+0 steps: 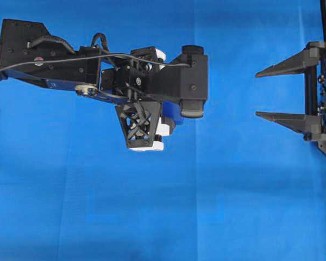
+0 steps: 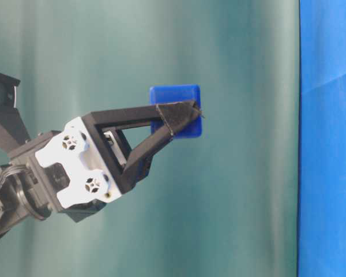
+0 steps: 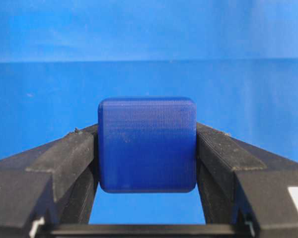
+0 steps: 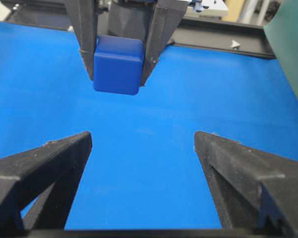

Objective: Handover the blue block to the right arm after grasping it with the left arm, then place it in the designated position.
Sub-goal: 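Lift the blue cube with the left gripper and raise it upright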

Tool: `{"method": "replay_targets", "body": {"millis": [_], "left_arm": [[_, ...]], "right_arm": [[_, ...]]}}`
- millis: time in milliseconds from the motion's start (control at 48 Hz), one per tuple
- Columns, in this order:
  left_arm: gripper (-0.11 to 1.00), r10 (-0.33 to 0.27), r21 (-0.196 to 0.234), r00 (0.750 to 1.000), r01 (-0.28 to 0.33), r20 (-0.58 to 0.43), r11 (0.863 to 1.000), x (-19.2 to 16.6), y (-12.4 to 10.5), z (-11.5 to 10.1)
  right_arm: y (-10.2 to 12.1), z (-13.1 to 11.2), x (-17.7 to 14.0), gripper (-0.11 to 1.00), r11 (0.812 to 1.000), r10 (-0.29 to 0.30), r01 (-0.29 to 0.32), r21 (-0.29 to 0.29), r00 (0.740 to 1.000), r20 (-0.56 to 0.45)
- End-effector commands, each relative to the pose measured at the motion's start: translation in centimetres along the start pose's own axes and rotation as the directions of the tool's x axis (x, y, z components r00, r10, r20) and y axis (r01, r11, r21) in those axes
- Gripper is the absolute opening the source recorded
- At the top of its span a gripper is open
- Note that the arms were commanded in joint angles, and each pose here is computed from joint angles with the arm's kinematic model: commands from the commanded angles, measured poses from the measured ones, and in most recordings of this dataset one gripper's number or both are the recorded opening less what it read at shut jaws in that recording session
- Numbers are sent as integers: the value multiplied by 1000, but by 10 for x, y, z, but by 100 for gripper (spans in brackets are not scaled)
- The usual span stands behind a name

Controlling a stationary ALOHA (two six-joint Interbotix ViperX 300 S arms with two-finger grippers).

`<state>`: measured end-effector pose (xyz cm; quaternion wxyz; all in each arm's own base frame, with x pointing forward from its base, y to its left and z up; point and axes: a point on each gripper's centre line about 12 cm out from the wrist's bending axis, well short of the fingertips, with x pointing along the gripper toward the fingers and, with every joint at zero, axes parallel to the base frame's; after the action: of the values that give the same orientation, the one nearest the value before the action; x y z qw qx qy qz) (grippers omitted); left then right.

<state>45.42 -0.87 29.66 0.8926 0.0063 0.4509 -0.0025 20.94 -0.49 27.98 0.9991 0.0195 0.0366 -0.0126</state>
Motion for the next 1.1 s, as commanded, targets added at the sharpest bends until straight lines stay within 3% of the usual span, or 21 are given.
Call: {"method": "replay_targets", "body": {"millis": [0, 395, 666, 895, 1082], "left_arm": [[49, 3, 1, 998, -3, 63, 1000, -22, 1, 11], [49, 1, -2, 997, -1, 81, 1000, -28, 1, 5], [49, -6, -9, 969, 9, 246, 1000, -48, -1, -14], [49, -14, -15, 910, 22, 415, 1000, -65, -2, -37], [49, -30, 11, 814, 29, 581, 1000, -89, -6, -59]], "right_arm": [[0, 12, 2, 97, 1000, -1, 1, 2, 1000, 28], [0, 12, 2, 97, 1000, 0, 0, 0, 1000, 29], [0, 14, 2, 97, 1000, -2, 2, 0, 999, 34], [0, 18, 3, 98, 1000, -2, 2, 2, 999, 42], [0, 19, 5, 98, 1000, -2, 2, 2, 999, 43]]}}
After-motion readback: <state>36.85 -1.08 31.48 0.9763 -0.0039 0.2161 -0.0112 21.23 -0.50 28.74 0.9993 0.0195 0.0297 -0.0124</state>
